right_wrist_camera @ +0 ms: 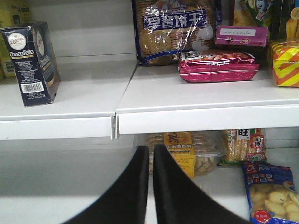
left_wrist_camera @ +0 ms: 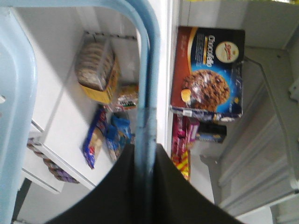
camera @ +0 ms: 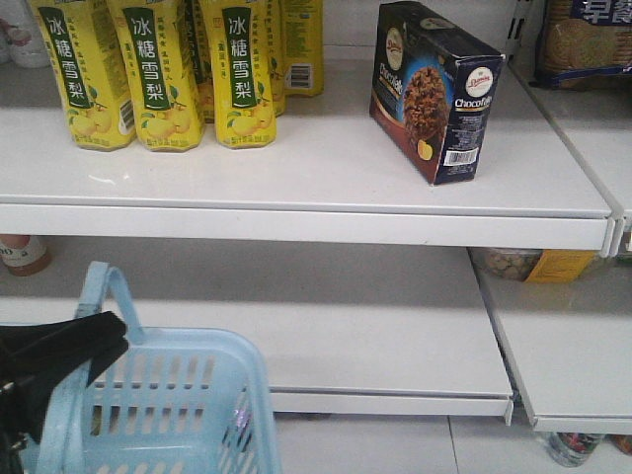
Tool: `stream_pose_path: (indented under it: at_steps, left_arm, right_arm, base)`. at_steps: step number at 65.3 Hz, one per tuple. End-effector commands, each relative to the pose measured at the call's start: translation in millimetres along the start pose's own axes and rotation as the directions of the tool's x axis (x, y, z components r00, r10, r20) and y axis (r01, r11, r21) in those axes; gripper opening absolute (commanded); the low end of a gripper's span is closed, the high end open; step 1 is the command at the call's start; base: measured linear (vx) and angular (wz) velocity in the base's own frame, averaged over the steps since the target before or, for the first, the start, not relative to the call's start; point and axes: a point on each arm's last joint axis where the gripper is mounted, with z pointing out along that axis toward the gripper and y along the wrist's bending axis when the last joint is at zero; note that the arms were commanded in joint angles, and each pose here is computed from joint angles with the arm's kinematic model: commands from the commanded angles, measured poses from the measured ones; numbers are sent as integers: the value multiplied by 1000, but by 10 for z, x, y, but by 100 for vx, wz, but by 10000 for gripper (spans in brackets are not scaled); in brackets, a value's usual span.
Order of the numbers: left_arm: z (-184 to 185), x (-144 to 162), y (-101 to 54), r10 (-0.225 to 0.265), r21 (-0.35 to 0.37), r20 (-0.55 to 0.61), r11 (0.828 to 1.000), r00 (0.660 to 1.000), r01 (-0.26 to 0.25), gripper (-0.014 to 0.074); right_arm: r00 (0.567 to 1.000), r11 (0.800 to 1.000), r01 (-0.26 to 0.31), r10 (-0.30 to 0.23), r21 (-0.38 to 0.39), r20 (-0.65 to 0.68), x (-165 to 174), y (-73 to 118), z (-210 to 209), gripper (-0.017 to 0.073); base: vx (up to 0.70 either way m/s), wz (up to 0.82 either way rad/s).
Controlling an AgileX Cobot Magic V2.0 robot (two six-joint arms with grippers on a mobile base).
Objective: Left arm holds basket, right arm returns cookies
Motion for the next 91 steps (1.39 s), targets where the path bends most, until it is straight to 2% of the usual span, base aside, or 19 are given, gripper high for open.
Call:
stream_pose_path:
  at_steps: [1, 8, 15, 19, 28, 39, 46, 47, 50, 54, 59, 64, 71, 78, 80, 83, 87, 88, 91]
  left_arm:
    - [-130, -59, -134, 26, 64, 53, 998, 998, -29, 0]
    - [-235, -165, -101, 58, 30, 149, 998, 987, -63, 0]
    - [-332, -248, -87, 128, 7, 235, 991, 964, -133, 0]
    - [-382, -299, -87, 164, -3, 290, 985, 943, -170, 0]
    - [-492, -381, -104, 270, -32, 398, 959, 877, -281, 0]
    - [-596, -455, -113, 392, -108, 496, 913, 775, -393, 0]
    - [-656, -487, -115, 487, -182, 533, 864, 692, -469, 0]
    - [-671, -486, -117, 507, -194, 536, 852, 675, -486, 0]
    - [-705, -491, -119, 539, -223, 551, 830, 637, -511, 0]
    - [-755, -490, -121, 556, -241, 575, 816, 600, -525, 0]
    - [-803, -480, -126, 554, -243, 601, 813, 576, -529, 0]
    - [-811, -477, -133, 565, -248, 603, 804, 563, -541, 0]
    - [-813, -473, -131, 567, -247, 601, 802, 564, -543, 0]
    - [-813, -473, -131, 591, -266, 593, 784, 547, -560, 0]
    - [-812, -474, -127, 610, -282, 585, 771, 535, -571, 0]
    - [-812, -475, -121, 649, -316, 566, 740, 508, -594, 0]
    - [-814, -474, -112, 725, -379, 525, 668, 446, -641, 0]
    - [-814, -474, -108, 751, -400, 508, 640, 422, -656, 0]
    - [-813, -474, -103, 796, -439, 473, 584, 377, -683, 0]
  right_arm:
    - [997, 1000, 29, -29, -10, 71, -115, 19, -3, -3]
    - [997, 1000, 29, -29, -10, 71, -115, 19, -3, -3]
    - [997, 1000, 29, -29, -10, 71, -115, 19, -3, -3]
    - [997, 1000, 29, -29, -10, 71, -115, 19, -3, -3]
    - [997, 1000, 29, -29, -10, 71, -115, 19, -3, -3]
    - [997, 1000, 29, -28, -10, 71, -115, 19, -3, -3]
    - [997, 1000, 30, -29, -10, 71, -115, 18, -3, -3]
    - [997, 1000, 29, -28, -11, 71, -115, 19, -3, -3]
    - [997, 1000, 29, -28, -11, 71, -115, 19, -3, -3]
    - [997, 1000, 29, -28, -11, 71, -115, 19, -3, -3]
    - [997, 1000, 29, -28, -11, 71, -115, 19, -3, -3]
    - [997, 1000, 30, -29, -10, 71, -115, 18, -3, -3]
    - [997, 1000, 29, -28, -11, 71, -115, 19, -3, -3]
    - [997, 1000, 29, -29, -10, 71, -115, 19, -3, -3]
    - [997, 1000, 29, -29, -10, 71, -115, 19, -3, -3]
    - [997, 1000, 29, -29, -10, 71, -115, 19, -3, -3]
    - [997, 1000, 29, -29, -10, 71, -115, 19, -3, -3]
    - [997, 1000, 29, -29, -10, 71, -115, 19, -3, -3]
    - [997, 1000, 29, -29, -10, 71, -115, 19, -3, -3]
  base:
    - [0, 0]
    - [0, 0]
    - [0, 0]
    - [0, 0]
    - [0, 0]
    - [0, 0]
    - [0, 0]
    - [0, 0]
    - [0, 0]
    - [0, 0]
    - [0, 0]
    - [0, 0]
    - [0, 0]
    - [0, 0]
    - [0, 0]
    - [0, 0]
    - [0, 0]
    - [0, 0]
    - [0, 0]
